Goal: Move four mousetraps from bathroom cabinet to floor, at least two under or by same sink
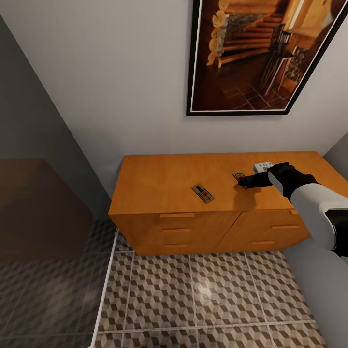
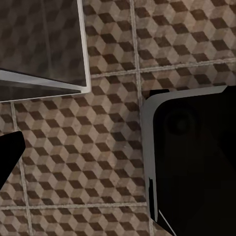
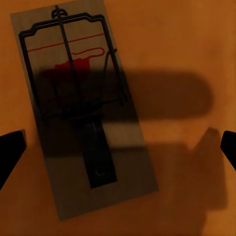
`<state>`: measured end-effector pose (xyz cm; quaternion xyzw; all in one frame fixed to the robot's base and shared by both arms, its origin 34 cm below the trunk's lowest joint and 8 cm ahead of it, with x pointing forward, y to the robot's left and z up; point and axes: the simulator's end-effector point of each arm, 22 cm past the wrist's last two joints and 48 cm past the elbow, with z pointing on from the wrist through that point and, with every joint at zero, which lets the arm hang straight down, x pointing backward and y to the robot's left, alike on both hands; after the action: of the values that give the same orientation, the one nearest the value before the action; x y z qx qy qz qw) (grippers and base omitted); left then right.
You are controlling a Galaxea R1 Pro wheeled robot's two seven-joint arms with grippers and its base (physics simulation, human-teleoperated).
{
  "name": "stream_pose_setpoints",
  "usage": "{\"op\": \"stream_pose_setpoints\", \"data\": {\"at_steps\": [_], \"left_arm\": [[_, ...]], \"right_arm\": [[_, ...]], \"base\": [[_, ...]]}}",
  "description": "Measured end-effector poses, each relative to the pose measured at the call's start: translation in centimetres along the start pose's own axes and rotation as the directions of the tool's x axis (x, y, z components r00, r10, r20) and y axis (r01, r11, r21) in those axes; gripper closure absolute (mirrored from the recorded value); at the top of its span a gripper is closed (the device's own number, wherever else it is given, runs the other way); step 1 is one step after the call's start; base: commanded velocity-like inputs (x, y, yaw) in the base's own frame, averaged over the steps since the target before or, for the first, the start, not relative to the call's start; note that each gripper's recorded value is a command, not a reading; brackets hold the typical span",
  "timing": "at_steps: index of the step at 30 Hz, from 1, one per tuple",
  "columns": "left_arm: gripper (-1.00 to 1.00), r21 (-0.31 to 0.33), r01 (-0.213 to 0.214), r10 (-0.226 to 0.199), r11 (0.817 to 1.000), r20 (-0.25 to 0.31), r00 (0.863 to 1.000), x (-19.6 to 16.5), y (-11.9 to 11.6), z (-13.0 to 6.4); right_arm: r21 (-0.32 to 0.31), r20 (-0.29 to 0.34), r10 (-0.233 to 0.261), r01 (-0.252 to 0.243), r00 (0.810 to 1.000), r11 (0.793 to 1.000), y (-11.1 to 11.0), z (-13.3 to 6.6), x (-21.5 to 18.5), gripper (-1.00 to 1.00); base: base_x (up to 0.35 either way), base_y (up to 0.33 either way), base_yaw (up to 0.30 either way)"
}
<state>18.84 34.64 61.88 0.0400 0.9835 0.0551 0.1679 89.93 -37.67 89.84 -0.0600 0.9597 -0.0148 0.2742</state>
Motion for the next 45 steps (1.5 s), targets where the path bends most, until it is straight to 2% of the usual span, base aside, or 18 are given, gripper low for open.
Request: {"op": "stream_pose_setpoints", "data": {"at_steps": [37, 38, 39, 42, 43, 45], "left_arm": [[-1.0, 0.0, 0.0, 0.0, 1.0, 0.0, 1.0, 0.0, 0.03, 0.0], [-1.0, 0.0, 0.0, 0.0, 1.0, 0.0, 1.0, 0.0, 0.03, 0.0], [-1.0, -0.001, 0.0, 0.0, 1.0, 0.0, 1.0, 0.0, 0.04, 0.0], [-1.0, -0.001, -0.001, 0.001, 1.0, 0.0, 1.0, 0.0, 0.08, 0.0], [-1.0, -0.001, -0.001, 0.001, 1.0, 0.0, 1.0, 0.0, 0.09, 0.0], [-1.0, -0.001, -0.001, 0.001, 1.0, 0.0, 1.0, 0.0, 0.1, 0.0]], "right_arm": [[0.001, 0.001, -0.013, 0.013, 1.0, 1.0, 0.08, 0.0, -0.1, -1.0], [0.001, 0.001, -0.013, 0.013, 1.0, 1.0, 0.08, 0.0, -0.1, 1.0], [-0.022, 0.0, 0.024, -0.024, 1.0, 0.999, 0.55, 0.11, 0.09, 1.0], [-0.028, -0.001, 0.033, -0.033, 0.999, 0.999, 0.67, 0.13, 0.13, 1.0], [-0.006, 0.001, -0.002, 0.002, 1.0, 1.0, 0.21, 0.03, -0.05, 1.0], [0.001, 0.001, -0.016, 0.016, 1.0, 1.0, 0.09, 0.01, -0.12, 1.0]], "base": [[0.0, 0.0, 0.0], [0.0, 0.0, 0.0], [0.0, 0.0, 0.0], [0.0, 0.0, 0.0], [0.0, 0.0, 0.0], [0.0, 0.0, 0.0]]}}
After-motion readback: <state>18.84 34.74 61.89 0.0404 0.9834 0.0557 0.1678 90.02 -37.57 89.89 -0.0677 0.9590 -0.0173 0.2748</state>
